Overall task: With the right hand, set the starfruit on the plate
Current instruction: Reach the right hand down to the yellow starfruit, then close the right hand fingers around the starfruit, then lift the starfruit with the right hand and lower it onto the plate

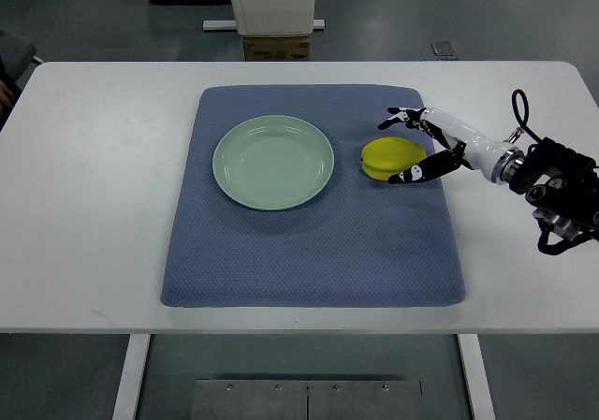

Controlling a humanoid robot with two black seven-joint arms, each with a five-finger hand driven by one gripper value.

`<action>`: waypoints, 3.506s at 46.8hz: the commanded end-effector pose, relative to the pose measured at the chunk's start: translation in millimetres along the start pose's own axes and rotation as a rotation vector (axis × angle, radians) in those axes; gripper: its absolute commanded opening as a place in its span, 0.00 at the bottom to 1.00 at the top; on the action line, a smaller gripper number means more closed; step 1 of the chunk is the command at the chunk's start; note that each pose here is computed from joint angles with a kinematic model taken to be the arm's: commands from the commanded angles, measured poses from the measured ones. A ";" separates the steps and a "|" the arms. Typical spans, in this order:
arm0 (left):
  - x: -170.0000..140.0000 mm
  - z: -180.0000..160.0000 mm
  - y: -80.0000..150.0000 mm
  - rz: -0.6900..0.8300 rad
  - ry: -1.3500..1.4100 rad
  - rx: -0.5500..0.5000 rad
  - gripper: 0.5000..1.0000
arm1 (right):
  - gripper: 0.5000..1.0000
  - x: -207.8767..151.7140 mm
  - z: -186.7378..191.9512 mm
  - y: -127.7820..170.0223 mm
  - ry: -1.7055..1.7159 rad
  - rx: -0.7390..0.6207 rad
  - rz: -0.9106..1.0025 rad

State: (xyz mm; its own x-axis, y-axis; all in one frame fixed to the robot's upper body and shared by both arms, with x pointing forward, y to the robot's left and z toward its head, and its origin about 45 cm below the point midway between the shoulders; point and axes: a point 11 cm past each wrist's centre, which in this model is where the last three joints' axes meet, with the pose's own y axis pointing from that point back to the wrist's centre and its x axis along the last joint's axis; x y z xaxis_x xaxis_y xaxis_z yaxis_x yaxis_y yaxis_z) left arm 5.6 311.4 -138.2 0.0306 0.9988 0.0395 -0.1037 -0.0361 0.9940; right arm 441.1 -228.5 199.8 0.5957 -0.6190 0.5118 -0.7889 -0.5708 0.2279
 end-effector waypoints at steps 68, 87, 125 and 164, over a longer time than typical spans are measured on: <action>0.0 0.1 0.0 0.000 -0.001 0.000 1.00 | 0.00 -16.5 16.6 -19.4 0.073 -0.007 0.012; 0.0 0.1 0.0 0.000 -0.001 0.000 1.00 | 0.00 -7.0 3.8 -21.7 0.045 0.048 0.032; 0.0 0.1 0.0 0.000 0.001 0.000 1.00 | 0.00 -31.6 -115.7 -78.8 0.030 0.282 -0.088; 0.0 0.1 0.0 0.000 -0.001 0.000 1.00 | 0.00 -70.3 -90.7 -94.2 0.004 0.183 -0.104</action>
State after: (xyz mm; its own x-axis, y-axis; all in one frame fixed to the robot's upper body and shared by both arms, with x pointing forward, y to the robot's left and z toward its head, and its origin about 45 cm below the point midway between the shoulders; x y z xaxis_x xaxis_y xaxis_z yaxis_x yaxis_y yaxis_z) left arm 5.7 311.4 -138.2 0.0307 0.9987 0.0396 -0.1037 -0.0362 0.9939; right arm 461.3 -83.4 218.6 0.6674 -0.5505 0.5015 -0.6854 -0.7175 0.1246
